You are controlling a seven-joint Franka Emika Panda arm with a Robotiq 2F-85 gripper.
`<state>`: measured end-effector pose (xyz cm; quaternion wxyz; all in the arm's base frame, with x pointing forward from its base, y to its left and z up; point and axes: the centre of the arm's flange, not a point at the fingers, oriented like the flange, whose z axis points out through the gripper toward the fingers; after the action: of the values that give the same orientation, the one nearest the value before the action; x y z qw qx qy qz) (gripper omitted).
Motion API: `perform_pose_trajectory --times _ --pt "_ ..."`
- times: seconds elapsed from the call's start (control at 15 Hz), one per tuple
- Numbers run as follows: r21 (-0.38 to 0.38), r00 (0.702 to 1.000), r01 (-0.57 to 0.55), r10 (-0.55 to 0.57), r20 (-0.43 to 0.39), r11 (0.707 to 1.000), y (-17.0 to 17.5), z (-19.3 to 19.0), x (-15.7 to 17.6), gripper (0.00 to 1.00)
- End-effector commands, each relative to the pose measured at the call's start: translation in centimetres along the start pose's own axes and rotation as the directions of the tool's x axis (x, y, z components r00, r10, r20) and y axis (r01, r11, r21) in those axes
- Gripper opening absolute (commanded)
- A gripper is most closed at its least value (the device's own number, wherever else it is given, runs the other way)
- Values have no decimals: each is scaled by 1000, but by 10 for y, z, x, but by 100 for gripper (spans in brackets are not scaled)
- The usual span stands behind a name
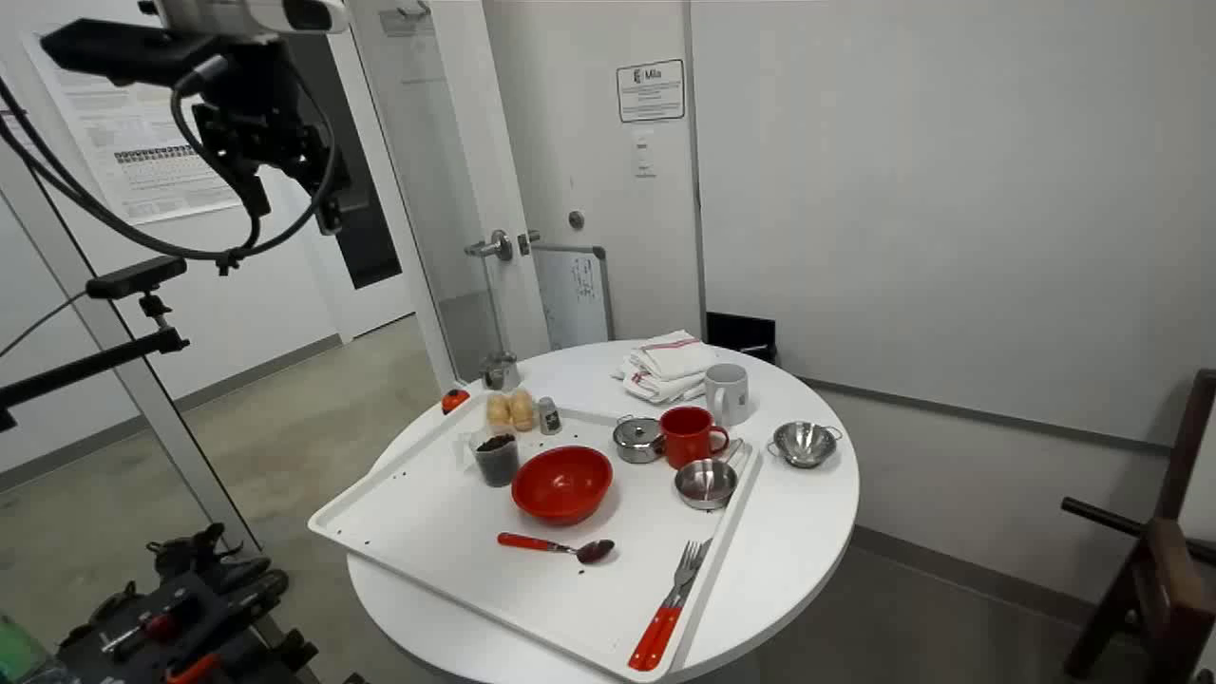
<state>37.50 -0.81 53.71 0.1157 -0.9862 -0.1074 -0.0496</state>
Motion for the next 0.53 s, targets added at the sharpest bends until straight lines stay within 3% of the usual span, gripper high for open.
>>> perform_pose_trajectory --times 0.0,0.27,0.47 --pt "0 1000 0 0 -1 1000 0 0 0 100" --pt "0 1000 0 0 -2 1000 0 -1 0 100" --pt "-26 977 -203 200 -77 979 -5 8 14 100"
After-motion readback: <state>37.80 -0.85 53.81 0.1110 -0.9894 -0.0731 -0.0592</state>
